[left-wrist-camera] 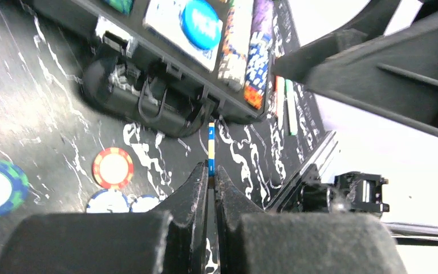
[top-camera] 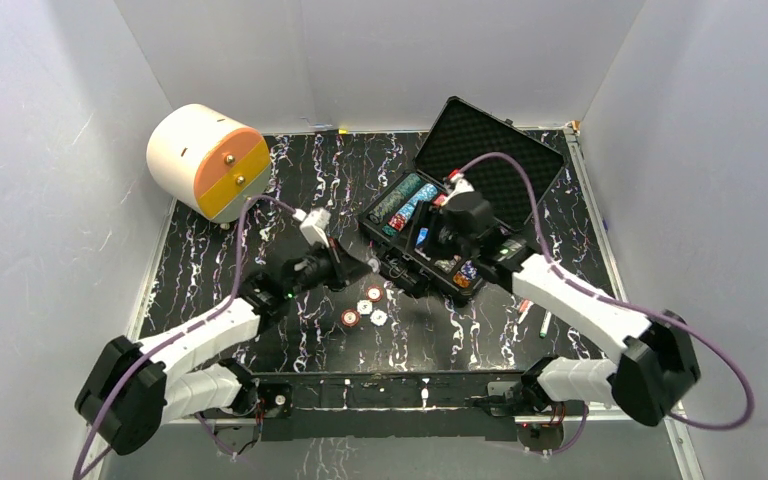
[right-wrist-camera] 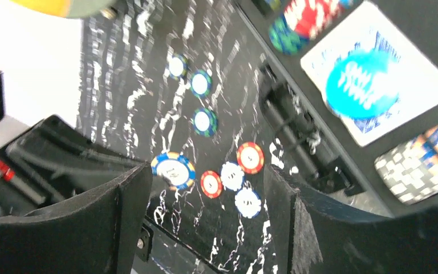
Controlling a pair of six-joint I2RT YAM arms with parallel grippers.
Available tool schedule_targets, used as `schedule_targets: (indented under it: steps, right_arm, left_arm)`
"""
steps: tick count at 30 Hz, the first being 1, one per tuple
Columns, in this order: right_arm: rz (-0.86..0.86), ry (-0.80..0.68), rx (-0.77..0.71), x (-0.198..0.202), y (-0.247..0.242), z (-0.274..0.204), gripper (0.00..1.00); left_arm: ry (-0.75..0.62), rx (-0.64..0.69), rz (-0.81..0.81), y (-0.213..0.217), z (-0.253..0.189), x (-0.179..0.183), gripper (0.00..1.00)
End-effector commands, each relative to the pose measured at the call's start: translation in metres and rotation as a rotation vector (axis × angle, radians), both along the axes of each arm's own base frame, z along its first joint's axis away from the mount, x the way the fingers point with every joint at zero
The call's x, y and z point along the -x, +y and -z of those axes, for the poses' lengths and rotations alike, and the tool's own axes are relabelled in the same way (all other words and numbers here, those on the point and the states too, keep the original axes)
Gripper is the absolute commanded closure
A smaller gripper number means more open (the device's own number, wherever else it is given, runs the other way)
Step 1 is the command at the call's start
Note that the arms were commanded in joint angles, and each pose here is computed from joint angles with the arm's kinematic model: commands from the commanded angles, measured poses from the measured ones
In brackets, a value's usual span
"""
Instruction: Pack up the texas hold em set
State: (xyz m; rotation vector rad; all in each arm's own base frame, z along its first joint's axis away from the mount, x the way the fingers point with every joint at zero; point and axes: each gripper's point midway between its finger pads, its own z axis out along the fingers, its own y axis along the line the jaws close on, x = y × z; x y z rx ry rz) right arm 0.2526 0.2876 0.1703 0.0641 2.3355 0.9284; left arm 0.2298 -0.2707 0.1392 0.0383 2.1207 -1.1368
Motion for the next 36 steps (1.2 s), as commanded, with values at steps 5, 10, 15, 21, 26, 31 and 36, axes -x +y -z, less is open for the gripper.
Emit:
schedule_targets:
  steps: [5, 10, 15, 21, 26, 31, 36]
  right_arm:
    - [-0.312, -0.393, -0.124, 0.011, -0.002, -0.11, 0.22]
    - [-0.421, -0.43, -0.258, 0.031, 0.012, -0.136, 0.25]
    - [-0.511, -0.375, -0.382, 0.044, 0.029, -0.148, 0.35]
    - [-0.554, -0.352, -0.466, 0.05, 0.037, -0.155, 0.48]
    - [-0.591, -0.327, -0.487, 0.053, 0.041, -0.15, 0.73]
    - [-0.626, -0.34, -0.471, 0.053, 0.043, -0.146, 1.0]
    - [-0.566, -0.432, -0.305, 0.035, 0.033, -0.132, 1.0]
  left_arm:
    - [-0.217, 0.133, 0.265, 0.011, -0.104, 0.003, 1.0]
    - [-0.279, 0.244, 0.433, 0.006, -0.148, 0.02, 1.0]
    - [-0.292, 0.367, 0.538, 0.001, -0.175, 0.038, 1.0]
    - [-0.281, 0.395, 0.533, 0.002, -0.18, 0.04, 1.0]
    - [-0.283, 0.414, 0.536, 0.002, -0.184, 0.041, 1.0]
    - [-0.268, 0.405, 0.53, 0.001, -0.179, 0.039, 1.0]
    - [-0.212, 0.329, 0.428, 0.003, -0.158, 0.024, 0.65]
